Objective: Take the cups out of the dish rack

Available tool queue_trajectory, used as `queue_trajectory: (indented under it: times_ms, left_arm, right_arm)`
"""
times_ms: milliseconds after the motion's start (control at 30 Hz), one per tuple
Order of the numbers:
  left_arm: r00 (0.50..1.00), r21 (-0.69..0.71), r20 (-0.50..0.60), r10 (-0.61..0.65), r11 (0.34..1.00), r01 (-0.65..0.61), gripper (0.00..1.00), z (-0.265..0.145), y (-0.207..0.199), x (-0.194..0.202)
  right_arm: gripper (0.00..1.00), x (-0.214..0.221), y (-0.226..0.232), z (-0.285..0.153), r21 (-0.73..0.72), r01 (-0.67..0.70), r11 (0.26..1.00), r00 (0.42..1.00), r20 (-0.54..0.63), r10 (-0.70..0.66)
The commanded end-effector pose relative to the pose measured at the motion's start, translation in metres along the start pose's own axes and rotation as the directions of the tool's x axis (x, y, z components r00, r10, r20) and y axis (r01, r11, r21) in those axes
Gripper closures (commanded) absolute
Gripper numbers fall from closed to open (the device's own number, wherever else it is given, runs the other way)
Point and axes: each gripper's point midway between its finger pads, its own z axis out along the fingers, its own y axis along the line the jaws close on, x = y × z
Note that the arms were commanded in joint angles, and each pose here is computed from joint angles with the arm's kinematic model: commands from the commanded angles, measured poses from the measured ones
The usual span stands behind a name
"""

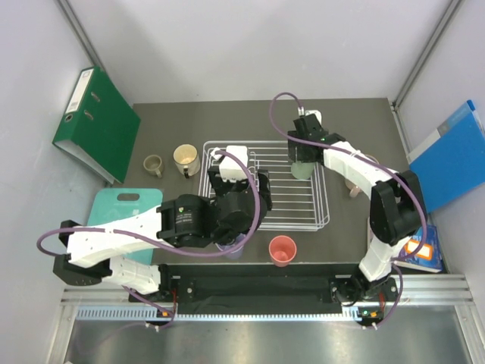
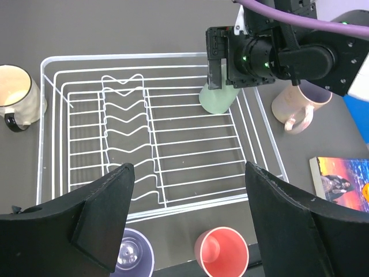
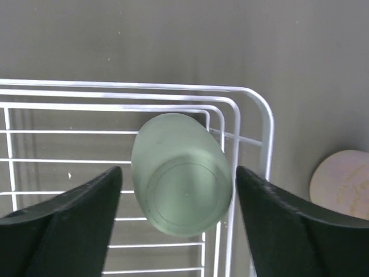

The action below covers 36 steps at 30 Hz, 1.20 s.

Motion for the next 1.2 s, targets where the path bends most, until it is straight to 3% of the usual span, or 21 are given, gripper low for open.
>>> queue_trajectory:
  times_ms: [0, 33, 67, 133, 167, 200, 333, 500, 567, 600, 733, 800, 900, 967, 1000, 1167]
  left_arm:
    - [1.0, 0.012, -0.007, -0.008, 1.0, 0.008, 0.18, 0.005, -0.007, 0.002]
    - [1.0, 0.012, -0.009, -0.007, 1.0, 0.007, 0.18, 0.006, -0.008, 0.003]
    - [1.0, 0.011, -0.01, -0.008, 1.0, 0.008, 0.18, 0.007, -0.009, 0.004]
    - [1.0, 0.014, -0.015, -0.004, 1.0, 0.004, 0.18, 0.008, -0.01, 0.005]
    - [1.0, 0.011, -0.016, 0.004, 1.0, -0.004, 0.18, 0.009, -0.01, 0.006]
    - [1.0, 0.01, -0.015, 0.002, 1.0, -0.002, 0.18, 0.01, -0.01, 0.006]
    - [1.0, 0.011, -0.01, 0.003, 1.0, -0.003, 0.18, 0.013, -0.013, 0.005]
    - [0.998, -0.004, -0.024, -0.065, 0.998, 0.065, 0.17, 0.028, -0.006, 0.004]
    - [0.99, 0.018, -0.059, -0.127, 0.992, 0.129, 0.12, 0.034, -0.005, 0.009]
    - [0.986, 0.003, -0.055, -0.156, 0.988, 0.157, 0.01, 0.041, 0.001, 0.006]
    - [0.977, 0.018, -0.022, -0.214, 0.977, 0.215, 0.01, 0.045, 0.004, 0.0]
    - [0.967, 0.049, -0.002, -0.255, 0.966, 0.255, 0.01, 0.045, 0.0, -0.009]
    - [0.954, 0.121, -0.005, -0.299, 0.947, 0.298, 0.01, 0.048, -0.011, -0.013]
    - [0.951, 0.161, -0.01, -0.308, 0.939, 0.305, 0.01, 0.05, -0.015, -0.008]
    - [0.936, 0.22, -0.005, -0.352, 0.913, 0.344, 0.01, 0.048, -0.026, -0.015]
    - [0.876, 0.376, 0.025, -0.482, 0.816, 0.438, 0.01, 0.036, -0.03, -0.022]
  right_arm:
    - [0.28, -0.003, 0.012, 0.011, -0.062, -0.028, 0.998, 1.0, 0.007, 0.028]
    - [0.37, -0.001, 0.016, 0.011, -0.078, -0.026, 0.997, 1.0, 0.001, 0.026]
    - [0.55, -0.001, 0.016, 0.01, -0.08, -0.027, 0.996, 1.0, 0.002, 0.027]
    - [0.76, 0.0, 0.017, 0.009, -0.085, -0.03, 0.996, 1.0, 0.0, 0.03]
    - [0.94, -0.001, 0.016, 0.007, -0.086, -0.031, 0.996, 1.0, 0.001, 0.031]
    - [0.99, -0.001, 0.017, 0.004, -0.089, -0.029, 0.996, 1.0, 0.004, 0.03]
    - [1.0, -0.012, 0.018, -0.02, -0.099, -0.029, 0.995, 0.998, 0.053, 0.035]
    - [1.0, -0.052, 0.018, -0.093, -0.166, -0.055, 0.985, 0.979, 0.184, 0.085]
    - [1.0, -0.071, 0.011, -0.131, -0.205, -0.073, 0.976, 0.962, 0.244, 0.123]
    - [1.0, -0.081, 0.009, -0.146, -0.222, -0.08, 0.972, 0.952, 0.273, 0.141]
    - [1.0, -0.096, -0.009, -0.211, -0.288, -0.086, 0.954, 0.916, 0.354, 0.189]
    - [1.0, -0.086, -0.007, -0.225, -0.337, -0.083, 0.938, 0.919, 0.338, 0.203]
    - [1.0, -0.071, 0.002, -0.25, -0.474, -0.089, 0.876, 0.908, 0.322, 0.266]
    - [1.0, -0.074, 0.002, -0.28, -0.569, -0.079, 0.818, 0.865, 0.369, 0.34]
    - [1.0, -0.057, 0.014, -0.28, -0.64, -0.08, 0.764, 0.882, 0.312, 0.354]
    - [1.0, -0.036, 0.021, -0.308, -0.787, -0.07, 0.612, 0.852, 0.272, 0.447]
